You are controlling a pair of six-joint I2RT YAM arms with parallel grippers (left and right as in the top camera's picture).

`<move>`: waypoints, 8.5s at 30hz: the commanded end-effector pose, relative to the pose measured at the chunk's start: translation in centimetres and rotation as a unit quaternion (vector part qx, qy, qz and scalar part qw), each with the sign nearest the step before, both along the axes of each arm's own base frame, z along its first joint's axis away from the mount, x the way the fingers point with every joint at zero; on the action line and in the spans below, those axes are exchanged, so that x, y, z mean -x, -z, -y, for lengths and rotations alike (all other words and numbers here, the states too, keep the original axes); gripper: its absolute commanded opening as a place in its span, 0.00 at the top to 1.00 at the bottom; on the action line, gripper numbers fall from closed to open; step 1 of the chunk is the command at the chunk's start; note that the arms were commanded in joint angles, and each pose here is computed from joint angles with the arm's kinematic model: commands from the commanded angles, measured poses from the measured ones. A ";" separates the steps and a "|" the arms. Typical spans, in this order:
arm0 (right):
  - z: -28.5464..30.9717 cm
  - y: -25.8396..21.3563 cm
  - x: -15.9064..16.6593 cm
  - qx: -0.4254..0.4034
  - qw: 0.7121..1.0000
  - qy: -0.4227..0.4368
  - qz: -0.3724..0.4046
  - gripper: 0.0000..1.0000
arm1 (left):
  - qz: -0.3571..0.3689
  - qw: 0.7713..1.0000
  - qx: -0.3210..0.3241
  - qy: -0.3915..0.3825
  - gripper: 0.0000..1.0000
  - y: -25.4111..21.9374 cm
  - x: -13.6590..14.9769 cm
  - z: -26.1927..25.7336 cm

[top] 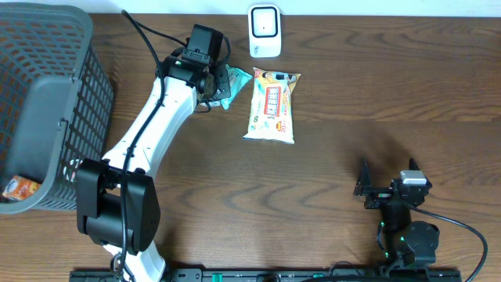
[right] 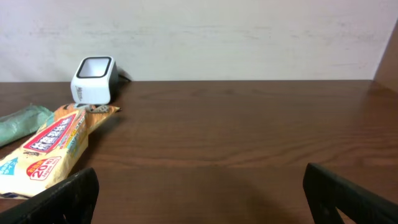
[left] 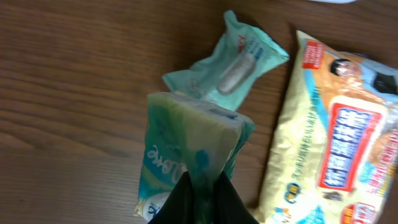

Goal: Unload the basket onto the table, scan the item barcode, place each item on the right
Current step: 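Carry the green tissue pack out and place it beside the yellow bag, then reach the left gripper into the basket and grasp the orange tissue box, then carry the orange tissue box out and drop it near the other items, then lower the left gripper into the basket and grasp the dark green Zam-Buk tin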

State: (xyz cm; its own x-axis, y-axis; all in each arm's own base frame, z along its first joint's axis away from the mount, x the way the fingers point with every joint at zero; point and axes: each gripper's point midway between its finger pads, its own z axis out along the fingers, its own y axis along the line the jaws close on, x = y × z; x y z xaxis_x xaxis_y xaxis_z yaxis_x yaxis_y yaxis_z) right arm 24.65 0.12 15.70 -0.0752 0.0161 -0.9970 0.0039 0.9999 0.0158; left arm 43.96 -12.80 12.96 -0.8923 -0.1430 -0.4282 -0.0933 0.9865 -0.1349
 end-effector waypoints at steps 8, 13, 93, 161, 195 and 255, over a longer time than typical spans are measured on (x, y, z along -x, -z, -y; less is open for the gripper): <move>-0.1 0.0 0.0 -0.006 1.000 -0.002 0.001 0.01 | -0.022 0.997 0.070 0.020 0.92 0.2 0.7 2.6; -0.1 0.0 0.0 -0.006 1.000 -0.002 0.001 0.01 | -0.025 0.997 0.074 0.015 0.83 0.3 0.9 3.1; -0.1 0.0 0.0 -0.006 1.000 -0.002 0.001 0.01 | -0.183 0.764 -0.131 -0.605 0.37 8.8 21.5 -46.2; -0.1 0.0 0.0 -0.006 1.000 -0.002 0.001 0.01 | -0.085 0.993 0.034 0.074 0.49 8.4 1.1 -0.7; -0.1 0.0 0.0 -0.006 1.000 -0.002 0.001 0.01 | 0.108 0.867 -0.150 -0.463 0.20 -14.3 16.2 -42.7; -0.1 0.0 0.0 -0.006 1.000 -0.002 0.001 0.01 | -0.199 0.836 0.120 -0.497 0.10 13.0 17.5 -34.8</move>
State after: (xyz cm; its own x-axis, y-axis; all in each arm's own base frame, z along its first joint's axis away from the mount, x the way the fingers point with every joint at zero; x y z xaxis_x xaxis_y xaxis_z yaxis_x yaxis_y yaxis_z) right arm 24.65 0.13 15.70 -0.0752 0.0160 -0.9970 0.0036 0.9999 0.0158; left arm 27.24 23.02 2.72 -0.3203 -0.9457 -0.0545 -0.9386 0.3247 -0.1171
